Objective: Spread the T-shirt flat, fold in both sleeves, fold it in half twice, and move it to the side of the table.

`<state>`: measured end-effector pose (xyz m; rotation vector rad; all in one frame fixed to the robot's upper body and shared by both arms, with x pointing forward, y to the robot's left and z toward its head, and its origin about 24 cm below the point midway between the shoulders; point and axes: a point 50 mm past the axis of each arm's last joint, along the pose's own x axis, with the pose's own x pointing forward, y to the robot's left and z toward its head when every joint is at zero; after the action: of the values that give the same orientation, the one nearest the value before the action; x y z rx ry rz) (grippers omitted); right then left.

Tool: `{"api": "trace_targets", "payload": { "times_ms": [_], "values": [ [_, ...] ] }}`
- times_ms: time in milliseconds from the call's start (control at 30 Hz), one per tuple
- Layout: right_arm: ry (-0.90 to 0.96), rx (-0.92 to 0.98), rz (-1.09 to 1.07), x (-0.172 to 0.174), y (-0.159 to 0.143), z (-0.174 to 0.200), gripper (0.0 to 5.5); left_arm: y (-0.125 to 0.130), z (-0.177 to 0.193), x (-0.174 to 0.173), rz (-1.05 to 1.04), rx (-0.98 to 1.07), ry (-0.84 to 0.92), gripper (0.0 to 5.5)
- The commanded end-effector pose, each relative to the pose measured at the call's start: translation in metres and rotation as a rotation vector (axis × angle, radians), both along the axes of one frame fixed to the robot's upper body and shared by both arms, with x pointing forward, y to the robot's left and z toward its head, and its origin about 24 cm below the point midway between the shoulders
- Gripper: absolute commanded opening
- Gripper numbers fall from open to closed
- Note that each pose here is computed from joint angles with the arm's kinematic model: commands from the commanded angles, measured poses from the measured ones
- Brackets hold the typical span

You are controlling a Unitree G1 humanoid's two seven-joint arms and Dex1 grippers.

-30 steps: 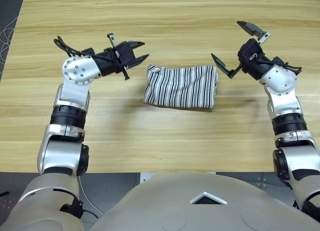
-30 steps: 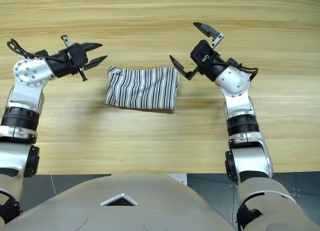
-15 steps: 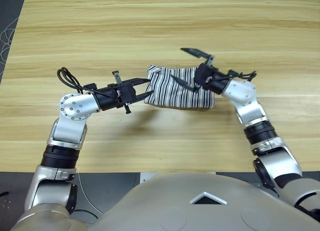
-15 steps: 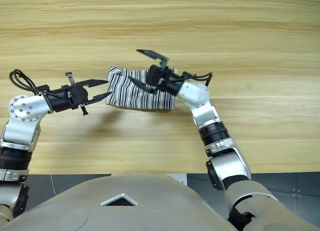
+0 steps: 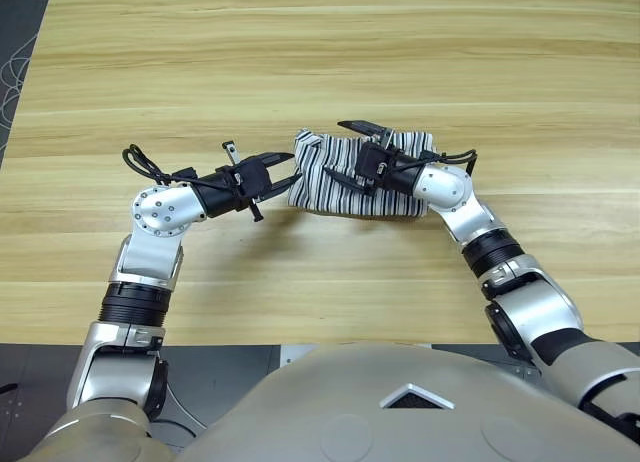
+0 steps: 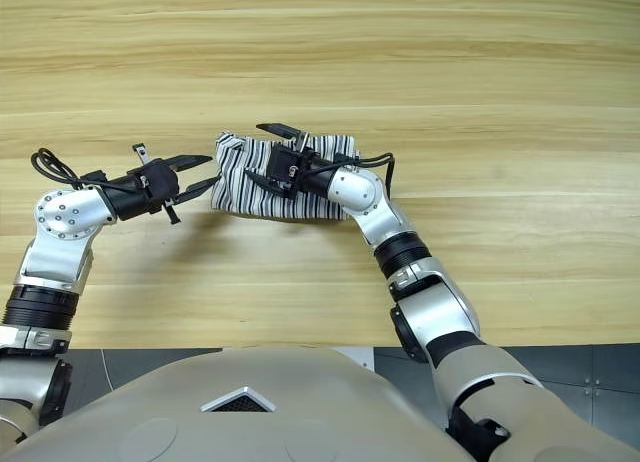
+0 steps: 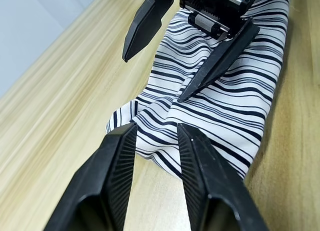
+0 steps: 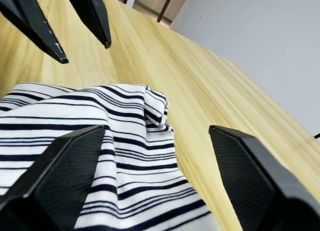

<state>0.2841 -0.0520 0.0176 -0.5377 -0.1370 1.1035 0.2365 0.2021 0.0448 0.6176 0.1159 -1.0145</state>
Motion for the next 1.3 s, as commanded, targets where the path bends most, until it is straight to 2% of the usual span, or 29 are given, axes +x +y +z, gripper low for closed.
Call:
{"api": "trace_targets", "payload": {
  "times_ms": [33, 267, 500, 633, 800, 967, 1100, 1200, 1300],
  "values": [
    [-0.026, -0.01, -0.006, 0.008, 0.0, 0.005, 3.86, -0.004, -0.002, 0.002, -0.008, 0.002, -0.012, 1.49],
    [-0.032, 0.0, 0.006, 0.007, 0.001, 0.007, 3.86, -0.027, -0.026, 0.0, -0.033, -0.02, 0.049, 1.49],
    [-0.026, -0.008, 0.017, 0.003, 0.003, 0.005, 3.86, -0.021, -0.035, 0.002, 0.009, -0.013, 0.071, 1.49],
    [-0.008, -0.184, -0.018, 0.005, -0.006, -0.015, 3.86, -0.019, -0.04, 0.001, 0.025, -0.025, 0.083, 1.49],
    [0.051, -0.48, 0.003, -0.005, -0.035, -0.052, 3.86, -0.023, -0.036, -0.004, 0.015, -0.056, 0.072, 1.49],
    [0.077, -0.621, -0.023, -0.007, -0.057, -0.066, 3.86, -0.028, -0.003, -0.009, -0.024, -0.164, 0.005, 1.49],
    [0.074, -0.64, -0.126, 0.003, -0.072, -0.064, 3.86, -0.028, 0.029, -0.019, -0.066, -0.267, -0.032, 1.49],
    [0.113, -0.656, -0.32, 0.015, -0.106, -0.061, 3.86, -0.025, 0.035, -0.016, -0.05, -0.345, -0.024, 1.49],
    [0.163, -0.675, -0.563, 0.022, -0.163, -0.051, 3.86, -0.02, 0.019, 0.003, 0.065, -0.357, 0.005, 1.49]
  ]
}}
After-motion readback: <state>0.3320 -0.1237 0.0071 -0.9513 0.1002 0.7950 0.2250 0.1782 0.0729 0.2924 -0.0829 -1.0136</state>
